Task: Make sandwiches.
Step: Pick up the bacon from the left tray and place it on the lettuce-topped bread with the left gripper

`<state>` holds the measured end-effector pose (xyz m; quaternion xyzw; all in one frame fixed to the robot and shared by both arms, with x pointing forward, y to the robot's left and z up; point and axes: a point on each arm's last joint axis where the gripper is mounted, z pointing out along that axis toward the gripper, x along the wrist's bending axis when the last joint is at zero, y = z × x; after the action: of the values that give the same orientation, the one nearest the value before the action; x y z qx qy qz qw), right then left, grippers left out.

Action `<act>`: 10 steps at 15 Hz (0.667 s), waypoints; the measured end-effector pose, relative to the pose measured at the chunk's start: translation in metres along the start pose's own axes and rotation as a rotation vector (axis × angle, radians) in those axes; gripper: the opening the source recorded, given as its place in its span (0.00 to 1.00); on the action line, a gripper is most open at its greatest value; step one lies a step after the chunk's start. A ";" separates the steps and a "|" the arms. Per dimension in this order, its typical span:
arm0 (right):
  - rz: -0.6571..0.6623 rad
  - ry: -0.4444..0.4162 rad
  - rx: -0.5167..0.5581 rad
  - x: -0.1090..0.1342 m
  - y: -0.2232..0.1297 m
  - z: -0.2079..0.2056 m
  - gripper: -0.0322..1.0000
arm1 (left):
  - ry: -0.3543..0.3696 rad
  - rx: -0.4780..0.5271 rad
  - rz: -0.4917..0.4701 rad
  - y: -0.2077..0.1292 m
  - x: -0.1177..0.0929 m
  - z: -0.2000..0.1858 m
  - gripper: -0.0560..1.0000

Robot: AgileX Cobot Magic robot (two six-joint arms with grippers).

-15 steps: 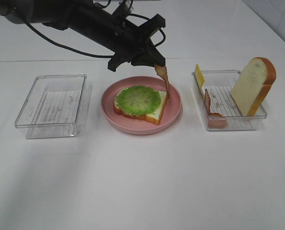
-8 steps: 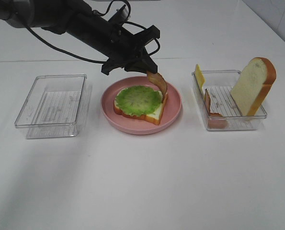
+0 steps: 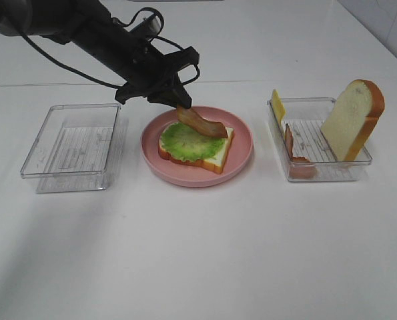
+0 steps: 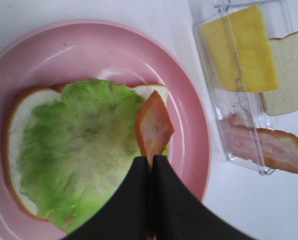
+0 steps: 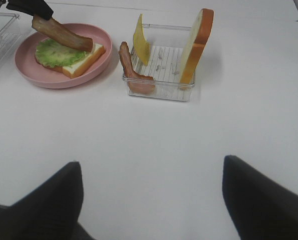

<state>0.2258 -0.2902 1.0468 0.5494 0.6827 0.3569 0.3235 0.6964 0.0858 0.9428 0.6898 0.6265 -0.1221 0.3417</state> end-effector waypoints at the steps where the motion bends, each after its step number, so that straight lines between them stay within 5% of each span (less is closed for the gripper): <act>1: 0.000 0.000 0.000 0.000 0.000 0.000 0.74 | 0.023 0.004 0.007 0.000 0.002 0.000 0.06; 4: 0.000 0.000 0.000 0.000 0.000 0.000 0.74 | 0.041 0.008 0.011 -0.001 0.004 0.000 0.09; 9: 0.000 0.000 0.000 0.000 0.000 0.000 0.74 | 0.073 -0.004 0.044 0.001 0.005 -0.002 0.65; 10: 0.000 0.000 0.000 0.000 0.000 0.000 0.74 | 0.073 -0.004 0.044 0.001 0.005 -0.002 0.65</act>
<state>0.2258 -0.2902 1.0468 0.5494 0.6827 0.3569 0.3235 0.6977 0.0915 0.9416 0.7067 0.6236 -0.0878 0.3226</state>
